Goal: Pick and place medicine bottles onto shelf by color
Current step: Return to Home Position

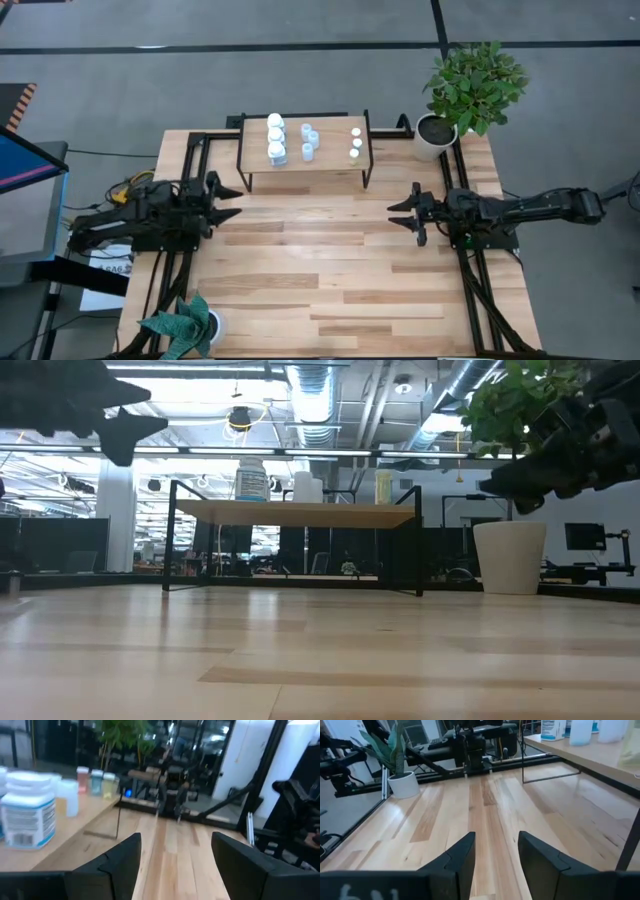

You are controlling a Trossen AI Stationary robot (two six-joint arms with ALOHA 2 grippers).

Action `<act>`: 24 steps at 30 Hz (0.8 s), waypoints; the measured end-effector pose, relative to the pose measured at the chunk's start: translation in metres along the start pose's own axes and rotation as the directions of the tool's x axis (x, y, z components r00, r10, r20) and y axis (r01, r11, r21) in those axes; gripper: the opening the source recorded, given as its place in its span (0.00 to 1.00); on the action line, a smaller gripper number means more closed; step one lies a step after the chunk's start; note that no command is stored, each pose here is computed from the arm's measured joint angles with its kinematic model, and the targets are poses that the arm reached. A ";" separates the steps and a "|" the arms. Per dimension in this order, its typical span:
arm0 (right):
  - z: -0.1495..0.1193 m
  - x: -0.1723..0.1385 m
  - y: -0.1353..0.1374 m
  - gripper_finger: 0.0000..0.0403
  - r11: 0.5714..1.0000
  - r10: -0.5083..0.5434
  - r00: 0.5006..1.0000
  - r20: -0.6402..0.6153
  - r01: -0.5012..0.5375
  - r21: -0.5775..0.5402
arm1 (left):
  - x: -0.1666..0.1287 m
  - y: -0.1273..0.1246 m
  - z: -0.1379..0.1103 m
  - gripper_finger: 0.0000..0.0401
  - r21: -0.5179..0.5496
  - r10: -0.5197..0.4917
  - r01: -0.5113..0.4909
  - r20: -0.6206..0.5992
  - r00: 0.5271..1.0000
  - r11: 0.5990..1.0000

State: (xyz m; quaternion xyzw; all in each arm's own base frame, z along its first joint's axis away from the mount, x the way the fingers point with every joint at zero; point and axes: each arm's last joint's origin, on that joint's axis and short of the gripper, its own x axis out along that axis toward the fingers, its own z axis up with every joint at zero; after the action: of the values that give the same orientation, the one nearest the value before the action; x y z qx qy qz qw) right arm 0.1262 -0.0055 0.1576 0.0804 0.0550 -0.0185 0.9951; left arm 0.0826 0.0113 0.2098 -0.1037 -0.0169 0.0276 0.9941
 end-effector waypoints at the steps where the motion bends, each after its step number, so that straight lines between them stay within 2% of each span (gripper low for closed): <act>1: 0.000 0.000 0.000 0.42 1.000 -0.001 1.000 -0.004 0.001 0.000 | 0.002 0.001 -0.004 0.57 0.005 -0.006 0.006 0.021 1.000 1.000; 7: -0.002 0.000 0.000 0.41 1.000 -0.003 1.000 -0.024 0.004 0.004 | 0.012 0.008 -0.031 0.57 0.040 -0.029 0.025 0.093 0.995 0.999; 14: -0.011 0.000 -0.002 0.41 0.999 -0.016 0.993 -0.115 0.021 0.046 | 0.013 0.009 -0.033 0.57 0.076 -0.014 0.009 0.069 0.997 0.997; 17: -0.015 -0.001 -0.002 0.42 0.998 -0.022 0.988 -0.153 0.031 0.057 | 0.013 0.011 -0.039 0.57 0.095 0.033 -0.034 0.013 0.999 0.995; 20: -0.014 -0.001 -0.002 0.42 0.989 -0.019 0.989 -0.144 0.040 0.139 | 0.014 0.012 -0.040 0.57 0.081 0.071 -0.071 0.010 0.997 0.994; 24: -0.011 -0.002 0.000 0.42 0.998 0.031 0.992 -0.118 -0.023 0.066 | 0.014 0.012 -0.040 0.57 0.028 0.072 -0.072 0.000 0.997 0.997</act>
State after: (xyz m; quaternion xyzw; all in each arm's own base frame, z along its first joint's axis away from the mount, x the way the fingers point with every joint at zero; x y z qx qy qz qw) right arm 0.1231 -0.0033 0.1471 0.1141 0.1127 -0.0018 0.9871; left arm 0.0977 0.0159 0.1682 -0.0905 -0.0124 0.0637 0.9938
